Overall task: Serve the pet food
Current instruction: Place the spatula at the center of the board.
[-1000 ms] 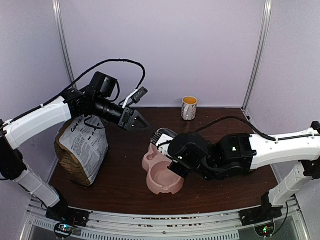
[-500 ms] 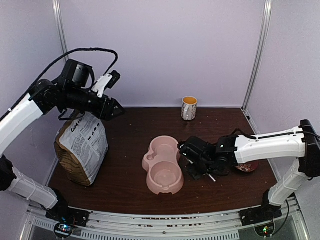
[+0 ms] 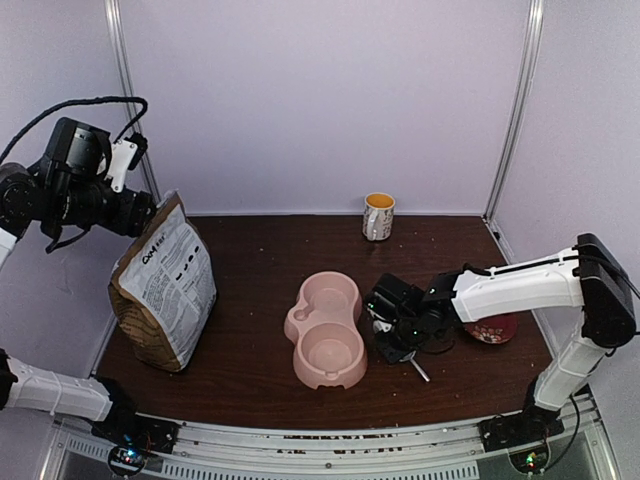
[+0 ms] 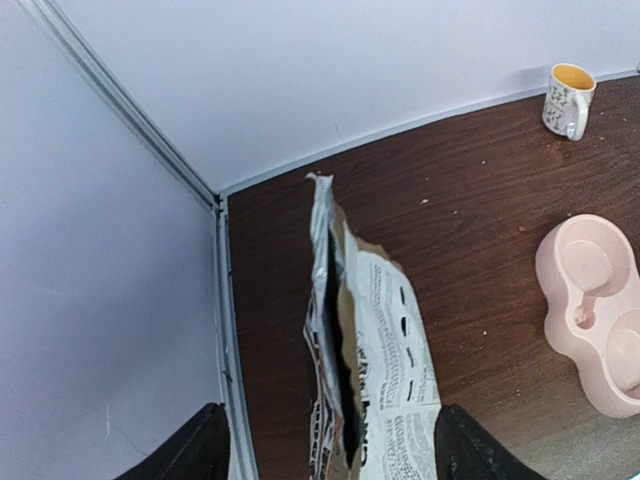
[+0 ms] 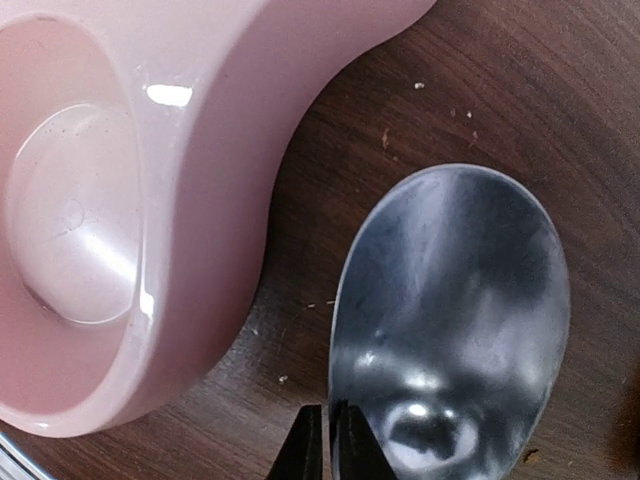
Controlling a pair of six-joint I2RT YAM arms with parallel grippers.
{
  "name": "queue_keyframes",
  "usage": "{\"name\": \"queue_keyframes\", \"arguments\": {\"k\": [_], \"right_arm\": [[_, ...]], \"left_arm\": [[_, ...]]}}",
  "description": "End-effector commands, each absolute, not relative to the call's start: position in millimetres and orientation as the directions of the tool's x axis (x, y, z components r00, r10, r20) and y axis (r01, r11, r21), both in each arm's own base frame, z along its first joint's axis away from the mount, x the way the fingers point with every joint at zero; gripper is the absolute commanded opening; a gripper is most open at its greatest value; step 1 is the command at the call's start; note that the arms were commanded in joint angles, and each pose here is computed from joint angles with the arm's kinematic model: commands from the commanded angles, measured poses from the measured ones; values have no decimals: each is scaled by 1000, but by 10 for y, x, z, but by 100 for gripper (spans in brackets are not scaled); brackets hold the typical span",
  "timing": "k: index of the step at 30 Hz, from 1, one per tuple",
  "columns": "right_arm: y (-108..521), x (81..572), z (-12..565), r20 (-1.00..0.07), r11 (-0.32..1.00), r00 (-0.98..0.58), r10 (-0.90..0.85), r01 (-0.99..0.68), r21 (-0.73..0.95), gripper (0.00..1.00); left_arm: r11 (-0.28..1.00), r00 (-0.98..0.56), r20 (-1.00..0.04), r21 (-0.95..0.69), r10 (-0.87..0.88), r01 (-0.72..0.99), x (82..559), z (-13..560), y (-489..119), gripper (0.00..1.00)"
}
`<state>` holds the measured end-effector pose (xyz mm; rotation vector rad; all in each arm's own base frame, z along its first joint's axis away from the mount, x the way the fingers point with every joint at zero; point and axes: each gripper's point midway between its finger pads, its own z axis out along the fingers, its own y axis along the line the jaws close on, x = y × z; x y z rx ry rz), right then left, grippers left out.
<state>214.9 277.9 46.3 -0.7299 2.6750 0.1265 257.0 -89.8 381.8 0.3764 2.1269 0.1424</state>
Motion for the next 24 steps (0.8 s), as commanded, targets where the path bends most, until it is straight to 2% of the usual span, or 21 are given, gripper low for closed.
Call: {"name": "queue_keyframes", "arguments": {"k": [1,5,7,10,14,18,19,22,23,24], "right_arm": [[2801,2125,385,-348,868,-816,-461,-497,18,11],[2810,2147,435,-360,869,-814,-456,-495,18,25],[2822,2171,497,-376,868,-808,-455,-496,15,39],[2864,2226,624,-403,866,-795,-453,-499,12,53],[2909,2313,854,-449,867,-776,-443,-498,6,67],[2901,2385,1100,-500,871,-753,-428,-491,-7,75],[2900,2388,1149,-509,871,-748,-427,-492,-8,76],[2890,2396,1256,-529,871,-738,-419,-491,-4,77],[2888,2398,1285,-535,871,-736,-414,-490,0,77],[2882,2397,1303,-540,872,-735,-411,-489,2,77]], "left_arm": [[951,-586,-750,255,307,173,2451,3716,-683,75],[951,-650,-695,215,308,221,2314,3522,-722,85],[953,-670,-677,194,303,234,2275,3433,-748,87],[953,-694,-653,186,303,241,2239,3315,-754,86],[951,-725,-615,188,310,247,2228,3154,-765,75],[949,-743,-590,203,317,243,2212,3028,-735,65],[949,-745,-587,218,315,230,2219,3011,-705,60],[948,-749,-582,212,316,236,2221,2973,-725,24],[949,-749,-583,201,316,244,2225,2972,-752,14],[948,-746,-586,184,317,259,2223,2981,-795,8]]}}
